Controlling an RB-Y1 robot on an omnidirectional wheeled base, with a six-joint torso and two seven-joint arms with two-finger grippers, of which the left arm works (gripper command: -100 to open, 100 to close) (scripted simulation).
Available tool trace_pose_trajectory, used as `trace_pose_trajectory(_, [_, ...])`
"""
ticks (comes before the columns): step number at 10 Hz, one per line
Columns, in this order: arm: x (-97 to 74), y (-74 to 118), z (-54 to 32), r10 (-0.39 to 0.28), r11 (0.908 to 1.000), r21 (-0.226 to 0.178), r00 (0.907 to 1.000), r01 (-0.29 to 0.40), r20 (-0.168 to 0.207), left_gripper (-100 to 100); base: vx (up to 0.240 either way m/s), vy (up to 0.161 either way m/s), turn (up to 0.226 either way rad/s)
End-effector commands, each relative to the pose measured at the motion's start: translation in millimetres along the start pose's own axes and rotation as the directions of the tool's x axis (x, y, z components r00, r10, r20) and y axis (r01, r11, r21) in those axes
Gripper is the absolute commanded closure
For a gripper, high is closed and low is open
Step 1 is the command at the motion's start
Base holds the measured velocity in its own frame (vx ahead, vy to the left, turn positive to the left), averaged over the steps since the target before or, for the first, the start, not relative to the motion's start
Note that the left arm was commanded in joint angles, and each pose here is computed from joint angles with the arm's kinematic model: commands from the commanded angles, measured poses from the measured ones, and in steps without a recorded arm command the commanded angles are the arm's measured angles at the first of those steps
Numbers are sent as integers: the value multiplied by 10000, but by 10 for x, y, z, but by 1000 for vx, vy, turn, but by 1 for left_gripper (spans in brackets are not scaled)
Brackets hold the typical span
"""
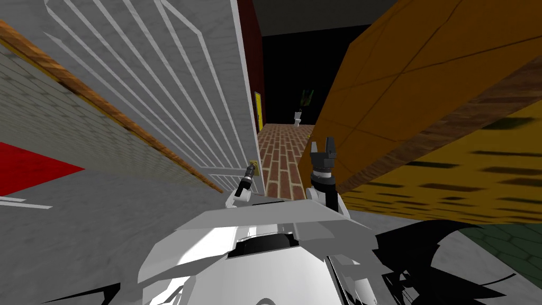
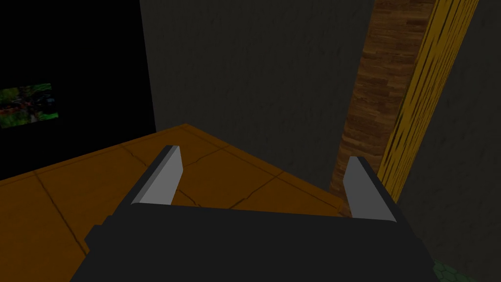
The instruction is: Push the door open
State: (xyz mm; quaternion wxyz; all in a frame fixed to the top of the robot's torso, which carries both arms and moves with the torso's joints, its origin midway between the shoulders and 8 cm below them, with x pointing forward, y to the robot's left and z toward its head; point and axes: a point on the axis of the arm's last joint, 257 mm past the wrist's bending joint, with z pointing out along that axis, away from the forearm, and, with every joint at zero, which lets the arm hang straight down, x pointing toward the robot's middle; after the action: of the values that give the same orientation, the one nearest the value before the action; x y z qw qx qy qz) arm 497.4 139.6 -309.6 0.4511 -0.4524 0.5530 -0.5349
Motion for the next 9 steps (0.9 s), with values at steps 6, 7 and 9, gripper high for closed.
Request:
trace_pose_trajectory(6, [-486, -100, 56, 384, 9991, 137, 9964, -396, 755, 100, 164, -86, 56])
trace_pose_trajectory(7, [-531, -102, 56, 407, 9990, 134, 9957, -420, 832, 100, 127, -95, 71])
trace_pose_trajectory(9, [-665, -109, 56, 460, 9988, 128, 9932, -477, 1074, 100, 145, -109, 78])
